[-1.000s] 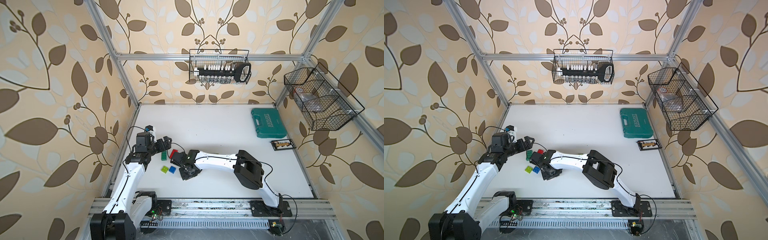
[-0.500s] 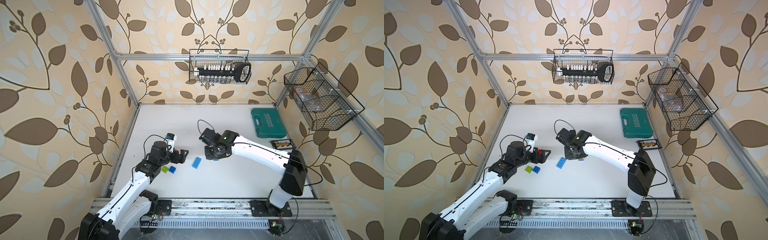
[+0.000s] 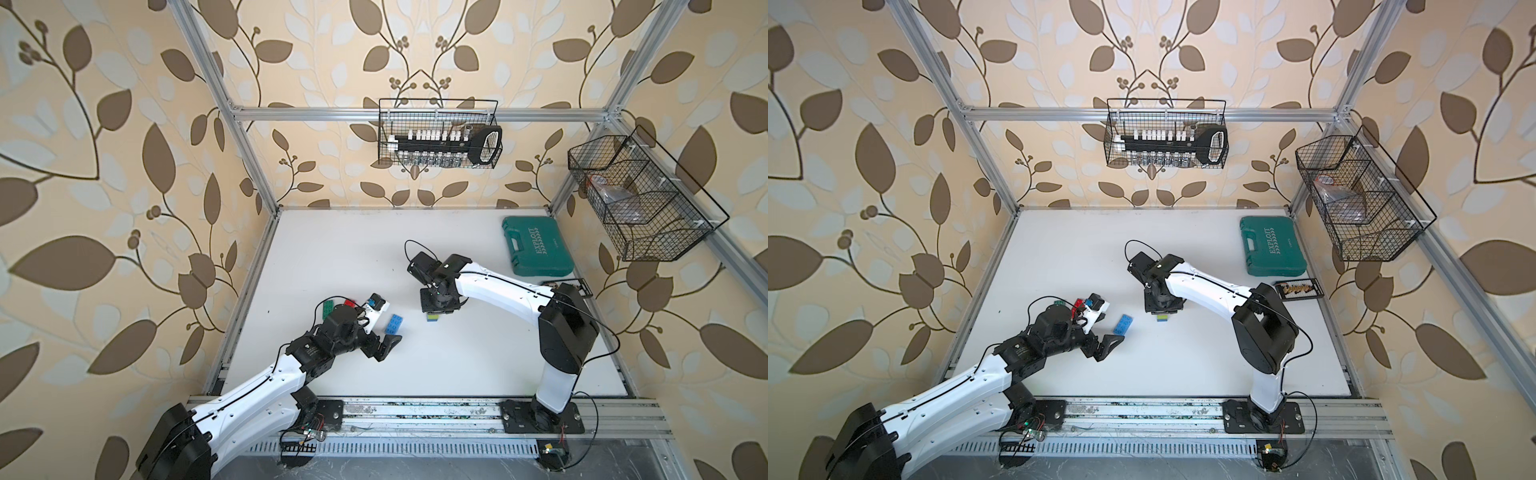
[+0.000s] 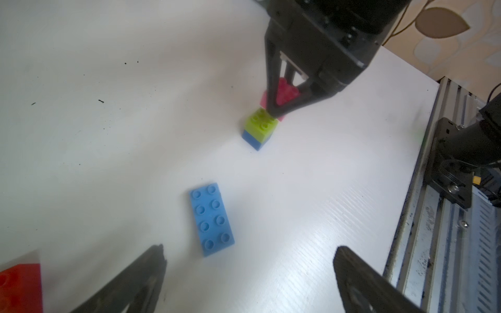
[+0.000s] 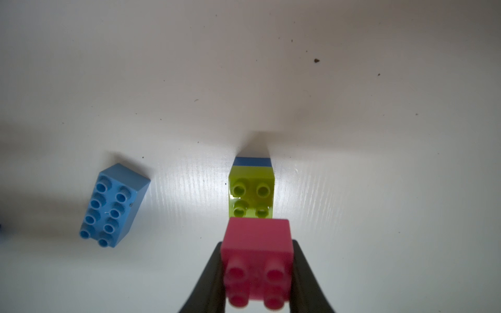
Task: Assemble a spoon with lego
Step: Assemble the lego brick with the lego brick.
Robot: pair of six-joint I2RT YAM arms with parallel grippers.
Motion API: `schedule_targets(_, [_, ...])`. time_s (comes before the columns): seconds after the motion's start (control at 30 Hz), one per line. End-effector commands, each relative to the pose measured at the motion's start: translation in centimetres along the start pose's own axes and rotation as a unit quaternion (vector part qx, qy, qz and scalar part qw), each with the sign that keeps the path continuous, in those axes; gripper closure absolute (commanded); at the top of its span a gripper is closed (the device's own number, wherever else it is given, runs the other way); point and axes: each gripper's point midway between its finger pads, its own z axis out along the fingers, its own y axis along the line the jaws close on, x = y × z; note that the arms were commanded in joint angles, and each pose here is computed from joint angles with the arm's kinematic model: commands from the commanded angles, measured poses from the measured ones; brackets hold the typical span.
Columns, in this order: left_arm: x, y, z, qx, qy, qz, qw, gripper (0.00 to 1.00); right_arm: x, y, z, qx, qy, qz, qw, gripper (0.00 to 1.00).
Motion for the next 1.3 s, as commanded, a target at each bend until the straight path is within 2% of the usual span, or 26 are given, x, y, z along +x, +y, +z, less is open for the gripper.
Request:
schedule_targets(0.0, [-1.1, -0.5, 0.4, 0.011, -0.008, 0.021, 1.0, 0.01, 0.1, -0.2, 1.3, 0.003, 0.007, 0.002, 1.0, 0.86])
schedule_targets(0.97, [-1.0, -0.4, 0.3, 0.007, -0.009, 0.016, 1.0, 0.01, 0.5, -0.3, 3.7, -0.001, 0.025, 0.014, 1.0, 0.86])
schedule_targets(1.27, [-1.0, -0.4, 0.3, 0.007, -0.008, 0.015, 1.0, 0.01, 1.9, -1.1, 5.6, 0.004, 0.049, 0.03, 0.998, 0.86])
